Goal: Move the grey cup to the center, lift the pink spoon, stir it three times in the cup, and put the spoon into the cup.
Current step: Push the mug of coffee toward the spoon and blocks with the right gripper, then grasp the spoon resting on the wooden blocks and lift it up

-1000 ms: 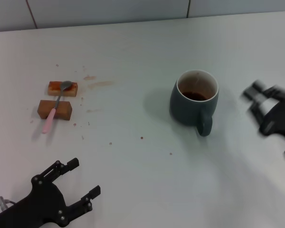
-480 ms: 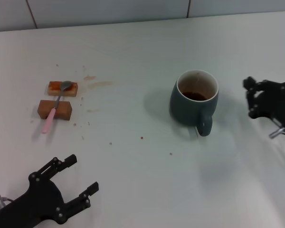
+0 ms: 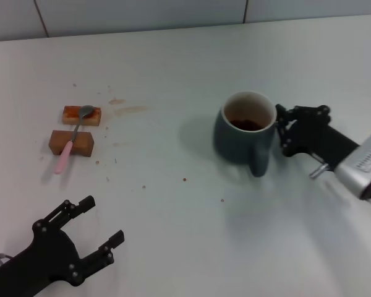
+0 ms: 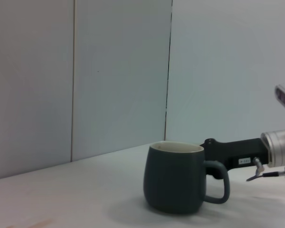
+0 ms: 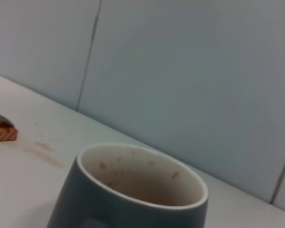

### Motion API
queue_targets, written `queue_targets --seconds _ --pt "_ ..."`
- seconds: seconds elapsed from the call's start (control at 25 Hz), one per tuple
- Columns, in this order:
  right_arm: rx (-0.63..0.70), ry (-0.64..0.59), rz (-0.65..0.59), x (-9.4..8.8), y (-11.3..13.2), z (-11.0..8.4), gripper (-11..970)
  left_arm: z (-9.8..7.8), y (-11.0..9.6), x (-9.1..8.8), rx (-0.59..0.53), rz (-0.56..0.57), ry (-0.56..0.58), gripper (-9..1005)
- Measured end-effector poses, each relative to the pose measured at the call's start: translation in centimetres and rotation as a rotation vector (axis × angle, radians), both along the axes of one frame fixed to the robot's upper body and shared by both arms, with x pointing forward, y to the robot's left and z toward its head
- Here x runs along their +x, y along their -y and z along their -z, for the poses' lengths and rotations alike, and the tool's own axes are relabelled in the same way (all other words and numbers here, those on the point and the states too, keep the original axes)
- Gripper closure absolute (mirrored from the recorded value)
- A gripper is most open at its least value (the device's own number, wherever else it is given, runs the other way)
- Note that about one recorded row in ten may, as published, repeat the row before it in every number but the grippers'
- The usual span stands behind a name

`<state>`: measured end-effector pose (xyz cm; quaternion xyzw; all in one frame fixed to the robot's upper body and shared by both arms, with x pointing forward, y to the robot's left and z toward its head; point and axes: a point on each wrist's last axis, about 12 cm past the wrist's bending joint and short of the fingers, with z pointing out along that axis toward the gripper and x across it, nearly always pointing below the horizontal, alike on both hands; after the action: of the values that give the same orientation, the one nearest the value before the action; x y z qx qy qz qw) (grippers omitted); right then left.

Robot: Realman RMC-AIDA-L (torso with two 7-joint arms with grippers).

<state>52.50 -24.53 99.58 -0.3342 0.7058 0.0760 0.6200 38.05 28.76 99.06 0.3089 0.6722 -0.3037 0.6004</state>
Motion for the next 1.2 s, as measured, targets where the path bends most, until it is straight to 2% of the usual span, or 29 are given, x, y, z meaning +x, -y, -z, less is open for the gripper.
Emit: queue_targets --seconds 0.64,1.0,1.2 --pt "0.039 -0.04 -0.123 2.3 -6.6 -1.3 903 -0.3 -0.3 -0.1 -0.02 -0.021 0.011 188" --pt "0.037 -0.05 -0.204 1.8 -8.3 -1.4 901 -0.2 -0.5 -0.4 -0.02 -0.025 0.009 188" --pt "0.072 -0.045 -0.17 1.4 -7.6 -1.3 900 -0.2 -0.5 -0.4 -0.018 -0.025 0.011 189"
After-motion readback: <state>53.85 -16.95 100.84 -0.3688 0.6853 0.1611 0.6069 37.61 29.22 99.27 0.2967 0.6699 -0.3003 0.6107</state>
